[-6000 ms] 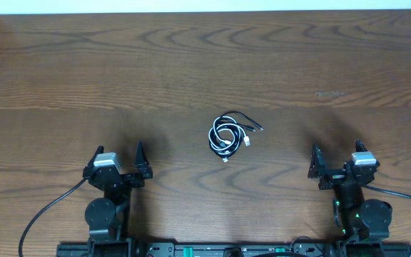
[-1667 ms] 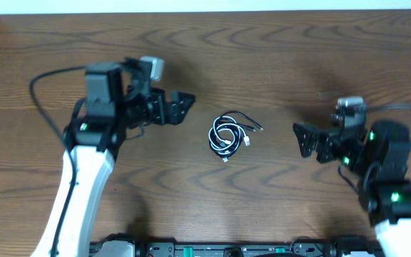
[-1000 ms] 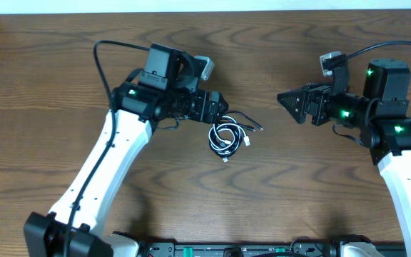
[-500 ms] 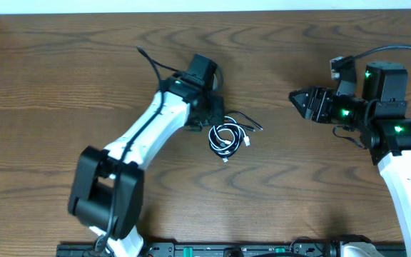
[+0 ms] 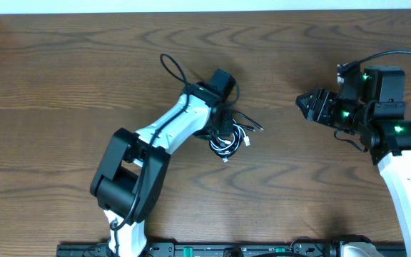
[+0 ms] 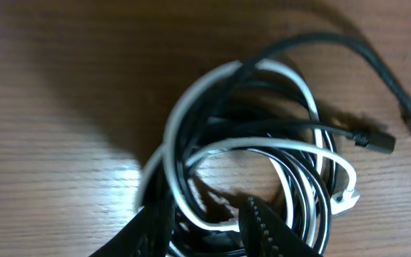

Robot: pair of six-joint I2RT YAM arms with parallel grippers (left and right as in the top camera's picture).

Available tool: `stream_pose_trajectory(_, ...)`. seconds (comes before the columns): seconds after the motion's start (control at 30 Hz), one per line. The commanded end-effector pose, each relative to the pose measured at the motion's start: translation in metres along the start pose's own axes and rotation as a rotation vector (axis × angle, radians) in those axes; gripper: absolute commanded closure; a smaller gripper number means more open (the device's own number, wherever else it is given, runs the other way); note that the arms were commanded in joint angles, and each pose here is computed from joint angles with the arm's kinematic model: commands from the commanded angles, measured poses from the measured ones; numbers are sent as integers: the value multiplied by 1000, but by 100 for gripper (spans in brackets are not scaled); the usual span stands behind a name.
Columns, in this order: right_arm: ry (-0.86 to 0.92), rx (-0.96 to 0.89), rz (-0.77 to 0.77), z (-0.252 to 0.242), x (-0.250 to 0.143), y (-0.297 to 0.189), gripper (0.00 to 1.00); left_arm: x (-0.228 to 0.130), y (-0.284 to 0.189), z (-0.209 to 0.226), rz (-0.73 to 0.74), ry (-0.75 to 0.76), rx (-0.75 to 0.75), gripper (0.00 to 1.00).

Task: Untangle cables
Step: 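Move the left gripper down onto the black-and-white cable bundle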

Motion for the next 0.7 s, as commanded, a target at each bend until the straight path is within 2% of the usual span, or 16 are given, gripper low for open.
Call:
stream_pose_trajectory(0.0,6,-4,-10,4,2,-4,39,-4,10,3,14,-24,35,65)
stream_pose_trajectory(0.3,9,-14,-8,2,1,-4,37,-10,25,10,53,-73,71,65)
stream_pose_trajectory(0.5,8,-30,-17,0,3,-4,35,-15,36,22,52,-118,151,66)
stream_pose_trajectory(0.53,8,-34,-19,0,3,-4,35,-16,36,22,52,-123,152,69)
stream_pose_trajectory(0.57,8,-34,-19,0,3,-4,35,-16,36,22,51,-124,151,76)
stream_pose_trajectory(0.6,8,-33,-19,0,3,-4,35,-15,36,21,47,-124,147,92)
stream_pose_trajectory(0.67,8,-33,-19,0,3,-4,34,-14,37,21,46,-126,143,93)
Point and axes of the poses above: each gripper's point midway between its finger pads, its own y axis out along the fingers, its own z axis along the line the jaws close on, x = y × z, the point moved 5 cm from there along -y, back along the fingers, and after that the axes turned 4 degrees about y, right-handed, at the moved point
